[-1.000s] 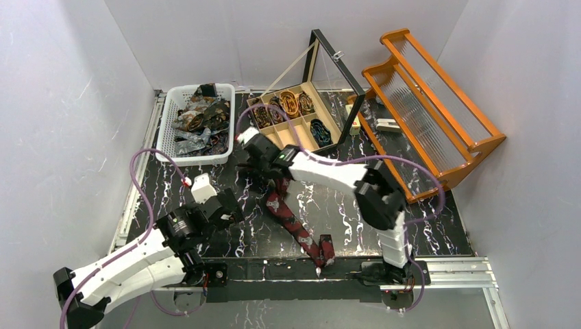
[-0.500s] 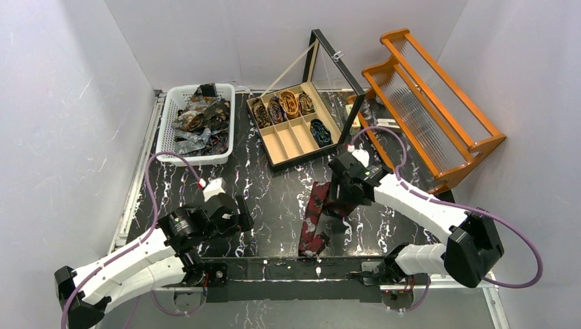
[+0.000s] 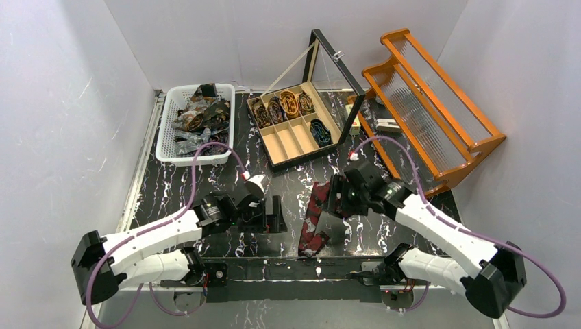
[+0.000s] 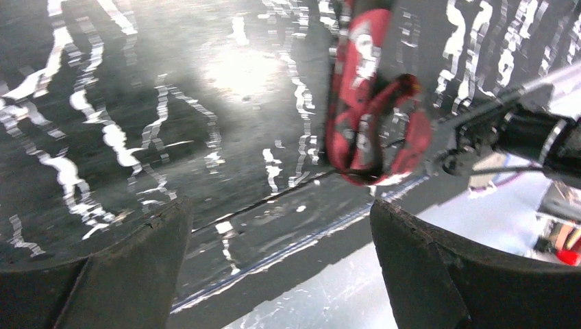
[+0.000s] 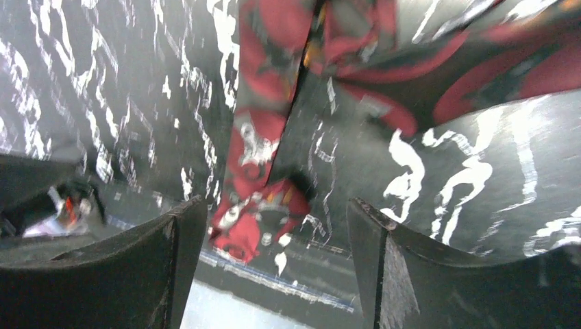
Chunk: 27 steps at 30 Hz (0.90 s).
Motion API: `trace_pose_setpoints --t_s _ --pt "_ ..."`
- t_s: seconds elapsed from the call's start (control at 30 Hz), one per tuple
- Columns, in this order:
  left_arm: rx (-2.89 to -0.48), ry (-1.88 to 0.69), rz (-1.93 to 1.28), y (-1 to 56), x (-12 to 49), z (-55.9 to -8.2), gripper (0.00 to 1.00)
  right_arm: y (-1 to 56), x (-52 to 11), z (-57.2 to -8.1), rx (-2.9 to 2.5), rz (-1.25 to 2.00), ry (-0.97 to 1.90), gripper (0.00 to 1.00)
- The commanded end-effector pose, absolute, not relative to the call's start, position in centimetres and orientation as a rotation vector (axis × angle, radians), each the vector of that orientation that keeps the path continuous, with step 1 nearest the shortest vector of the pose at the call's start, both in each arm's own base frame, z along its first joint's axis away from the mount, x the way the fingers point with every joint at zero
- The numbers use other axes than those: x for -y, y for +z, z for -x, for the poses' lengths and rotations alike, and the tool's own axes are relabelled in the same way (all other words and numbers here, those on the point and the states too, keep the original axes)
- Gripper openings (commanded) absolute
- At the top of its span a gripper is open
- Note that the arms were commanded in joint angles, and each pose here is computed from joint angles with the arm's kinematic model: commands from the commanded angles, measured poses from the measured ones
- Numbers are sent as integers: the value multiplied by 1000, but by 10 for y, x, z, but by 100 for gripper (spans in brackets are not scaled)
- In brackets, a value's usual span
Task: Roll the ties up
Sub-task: Flatten out the tie at the center of the board.
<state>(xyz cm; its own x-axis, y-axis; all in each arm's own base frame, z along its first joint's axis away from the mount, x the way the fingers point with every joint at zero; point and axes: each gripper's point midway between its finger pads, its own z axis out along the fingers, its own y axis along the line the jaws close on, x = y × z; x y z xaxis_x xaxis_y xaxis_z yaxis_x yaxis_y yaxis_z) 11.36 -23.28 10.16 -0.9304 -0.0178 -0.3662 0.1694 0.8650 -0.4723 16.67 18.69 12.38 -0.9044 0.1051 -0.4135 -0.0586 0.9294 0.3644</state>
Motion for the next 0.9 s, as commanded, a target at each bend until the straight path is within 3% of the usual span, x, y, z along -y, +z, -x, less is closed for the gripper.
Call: trace_pose_setpoints --t_s 0.0,0.2,0.4,0.43,0.53,0.67,0.87 --pt "-2657 -765 -215 110 251 -109 97 122 -226 -119 -2701 -8 1017 81" --pt "-2627 -655 -31 91 224 -116 96 90 -233 -91 -2768 -151 1209 88" --pt "-2624 -522 -31 86 207 -122 97 77 -251 -90 -2778 -302 1310 88" --pt "-2627 -502 -34 86 205 -122 97 75 -254 -92 -2786 -313 1309 83" --pt "-2606 -468 -3 91 199 -127 97 71 -259 -104 -2804 -348 1227 54" --pt "-2533 -421 76 102 183 -136 98 116 -275 -135 -2653 -249 1218 17" --pt "-2437 -262 255 116 137 -143 98 168 -304 -156 -2562 -11 1188 13"
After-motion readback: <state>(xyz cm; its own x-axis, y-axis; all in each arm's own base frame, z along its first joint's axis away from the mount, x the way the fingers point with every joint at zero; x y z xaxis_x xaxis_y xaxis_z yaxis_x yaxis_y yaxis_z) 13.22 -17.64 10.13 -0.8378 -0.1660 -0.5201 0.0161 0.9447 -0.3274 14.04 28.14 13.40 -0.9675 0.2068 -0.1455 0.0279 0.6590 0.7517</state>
